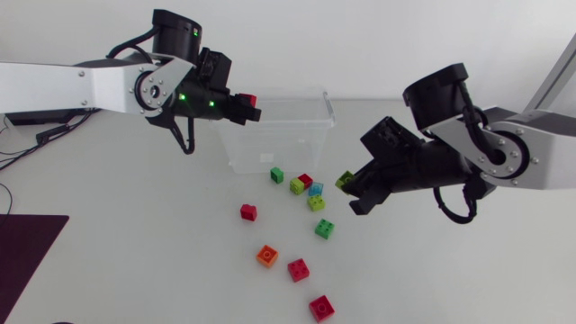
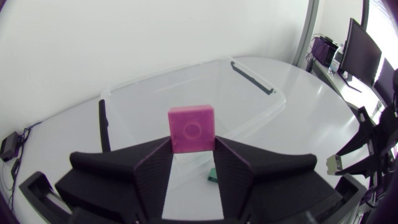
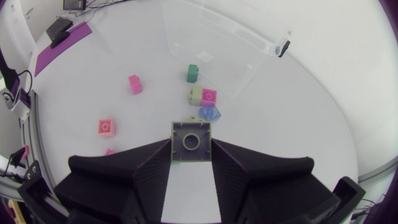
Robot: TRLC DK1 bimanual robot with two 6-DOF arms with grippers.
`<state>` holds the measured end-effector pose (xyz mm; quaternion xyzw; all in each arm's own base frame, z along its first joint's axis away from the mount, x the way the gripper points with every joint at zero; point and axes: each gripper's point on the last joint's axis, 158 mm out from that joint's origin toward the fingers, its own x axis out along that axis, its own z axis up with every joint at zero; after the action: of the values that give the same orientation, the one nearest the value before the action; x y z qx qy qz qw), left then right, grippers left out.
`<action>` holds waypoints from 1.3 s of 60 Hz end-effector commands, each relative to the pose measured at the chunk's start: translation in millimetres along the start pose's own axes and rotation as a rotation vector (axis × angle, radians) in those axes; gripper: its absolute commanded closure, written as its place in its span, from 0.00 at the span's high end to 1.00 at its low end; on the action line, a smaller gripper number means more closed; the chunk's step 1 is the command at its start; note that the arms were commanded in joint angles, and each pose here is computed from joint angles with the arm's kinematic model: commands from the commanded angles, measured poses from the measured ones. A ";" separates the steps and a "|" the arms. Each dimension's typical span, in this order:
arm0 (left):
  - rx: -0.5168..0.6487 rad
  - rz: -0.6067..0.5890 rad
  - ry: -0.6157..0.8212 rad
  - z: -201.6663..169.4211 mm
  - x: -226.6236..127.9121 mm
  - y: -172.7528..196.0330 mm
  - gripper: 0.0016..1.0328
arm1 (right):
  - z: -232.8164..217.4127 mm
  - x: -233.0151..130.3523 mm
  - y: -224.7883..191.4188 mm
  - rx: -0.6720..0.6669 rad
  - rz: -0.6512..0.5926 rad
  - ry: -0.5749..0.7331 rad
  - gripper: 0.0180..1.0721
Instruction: Pick up the duplo bricks and place them in the container
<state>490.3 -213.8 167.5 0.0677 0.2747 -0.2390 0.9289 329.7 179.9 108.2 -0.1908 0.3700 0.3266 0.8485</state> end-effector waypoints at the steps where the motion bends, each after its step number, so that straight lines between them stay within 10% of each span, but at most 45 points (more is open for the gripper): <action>1: -0.024 0.012 -0.023 12.4 13.0 2.0 0.25 | 19.1 -8.7 0.5 0.016 0.000 -0.036 0.27; 7: -0.017 0.038 -0.034 17.7 29.6 7.6 0.30 | 36.4 -12.6 -3.6 0.021 -0.007 -0.067 0.27; 15: -0.017 0.071 -0.026 14.5 43.1 20.4 0.65 | 68.1 -18.0 -9.0 0.024 -0.014 -0.116 0.27; 28: -0.015 0.063 -0.075 25.4 -5.4 17.1 0.95 | 107.3 -4.5 -26.6 0.025 -0.024 -0.147 0.27; 53: 0.113 -0.079 0.009 -31.2 -91.1 -46.1 0.95 | 160.8 45.1 -76.5 0.059 -0.049 -0.189 0.27; 78: 0.199 -0.174 0.269 -144.9 -75.7 -64.5 0.95 | 175.3 91.4 -100.3 0.083 -0.067 -0.183 0.27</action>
<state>345.5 -199.7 119.1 0.1500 0.3456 -0.3188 0.8697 521.0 243.0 167.8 -0.1477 0.2962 0.3067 0.8924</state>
